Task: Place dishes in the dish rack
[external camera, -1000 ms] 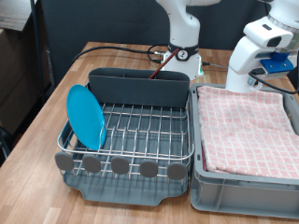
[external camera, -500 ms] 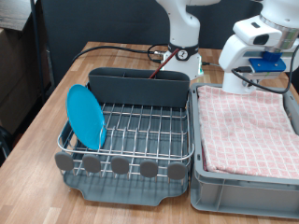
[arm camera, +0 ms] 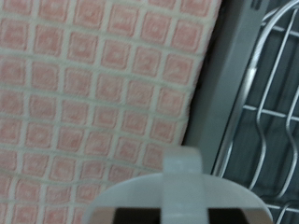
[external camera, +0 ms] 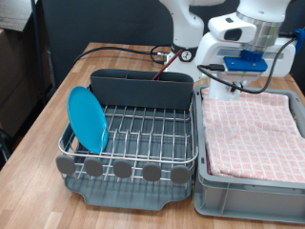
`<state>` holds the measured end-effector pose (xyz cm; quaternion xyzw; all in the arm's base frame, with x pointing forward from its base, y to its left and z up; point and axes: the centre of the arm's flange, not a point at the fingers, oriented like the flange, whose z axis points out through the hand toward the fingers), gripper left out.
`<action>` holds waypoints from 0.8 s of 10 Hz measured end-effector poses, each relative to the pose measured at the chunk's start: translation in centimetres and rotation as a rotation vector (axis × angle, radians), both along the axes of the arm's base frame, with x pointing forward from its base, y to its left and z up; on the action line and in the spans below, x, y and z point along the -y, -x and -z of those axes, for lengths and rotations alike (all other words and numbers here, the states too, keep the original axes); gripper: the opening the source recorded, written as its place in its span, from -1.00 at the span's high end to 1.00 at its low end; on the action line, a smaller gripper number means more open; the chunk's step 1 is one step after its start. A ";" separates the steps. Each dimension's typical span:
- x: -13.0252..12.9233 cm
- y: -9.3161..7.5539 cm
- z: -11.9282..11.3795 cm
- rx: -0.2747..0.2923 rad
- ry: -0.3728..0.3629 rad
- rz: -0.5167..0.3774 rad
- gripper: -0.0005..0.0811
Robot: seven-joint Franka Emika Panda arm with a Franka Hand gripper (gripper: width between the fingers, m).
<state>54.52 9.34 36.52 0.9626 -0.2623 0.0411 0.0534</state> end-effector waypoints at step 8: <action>4.0 -5.8 -0.2 0.090 -0.023 0.042 0.81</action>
